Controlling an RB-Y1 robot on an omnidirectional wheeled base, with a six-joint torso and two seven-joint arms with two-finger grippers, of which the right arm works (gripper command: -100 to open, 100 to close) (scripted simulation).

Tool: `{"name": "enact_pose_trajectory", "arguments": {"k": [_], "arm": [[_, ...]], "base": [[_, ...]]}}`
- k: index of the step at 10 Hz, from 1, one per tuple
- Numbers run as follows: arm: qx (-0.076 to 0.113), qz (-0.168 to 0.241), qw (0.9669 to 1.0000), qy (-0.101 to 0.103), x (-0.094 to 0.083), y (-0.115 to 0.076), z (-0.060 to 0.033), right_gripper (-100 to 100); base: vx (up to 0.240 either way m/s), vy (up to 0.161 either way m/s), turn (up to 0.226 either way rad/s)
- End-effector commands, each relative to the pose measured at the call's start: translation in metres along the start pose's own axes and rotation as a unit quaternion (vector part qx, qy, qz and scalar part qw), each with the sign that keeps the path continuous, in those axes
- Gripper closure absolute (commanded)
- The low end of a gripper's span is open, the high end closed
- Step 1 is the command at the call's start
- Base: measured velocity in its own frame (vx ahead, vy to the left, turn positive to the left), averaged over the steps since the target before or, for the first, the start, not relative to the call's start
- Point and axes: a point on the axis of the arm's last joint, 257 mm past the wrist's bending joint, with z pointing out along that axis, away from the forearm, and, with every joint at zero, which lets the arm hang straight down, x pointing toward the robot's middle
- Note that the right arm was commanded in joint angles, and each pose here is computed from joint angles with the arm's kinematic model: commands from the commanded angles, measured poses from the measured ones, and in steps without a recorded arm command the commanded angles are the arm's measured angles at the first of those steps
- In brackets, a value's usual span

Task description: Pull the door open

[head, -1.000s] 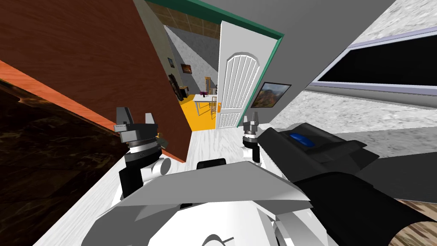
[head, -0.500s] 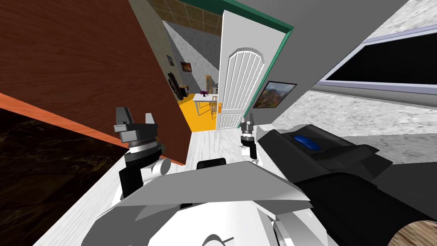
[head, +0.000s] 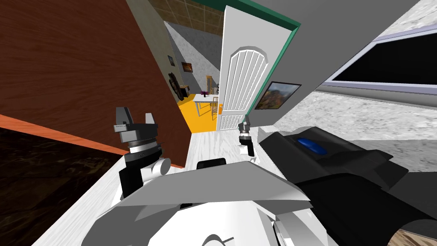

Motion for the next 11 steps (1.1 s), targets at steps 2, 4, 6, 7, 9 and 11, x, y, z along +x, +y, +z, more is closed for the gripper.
{"name": "enact_pose_trajectory", "arguments": {"k": [2,4,6,7,9,11], "arm": [[0.020,0.001,0.9998,0.004,0.003,-0.023,0.0027,-100],[0.034,0.001,0.9994,0.006,0.004,-0.040,0.0037,-100],[0.050,0.002,0.9987,0.009,0.006,-0.057,0.0045,-100],[0.058,0.002,0.9983,0.010,0.007,-0.065,0.0048,-100],[0.074,0.003,0.9972,0.012,0.009,-0.082,0.0052,-100],[0.090,0.004,0.9958,0.014,0.011,-0.099,0.0054,-100]], "base": [[0.088,-0.011,0.023],[0.107,-0.010,0.023],[0.099,-0.020,0.025],[0.106,-0.031,0.024],[0.097,-0.020,0.025],[0.093,-0.008,0.025]]}}
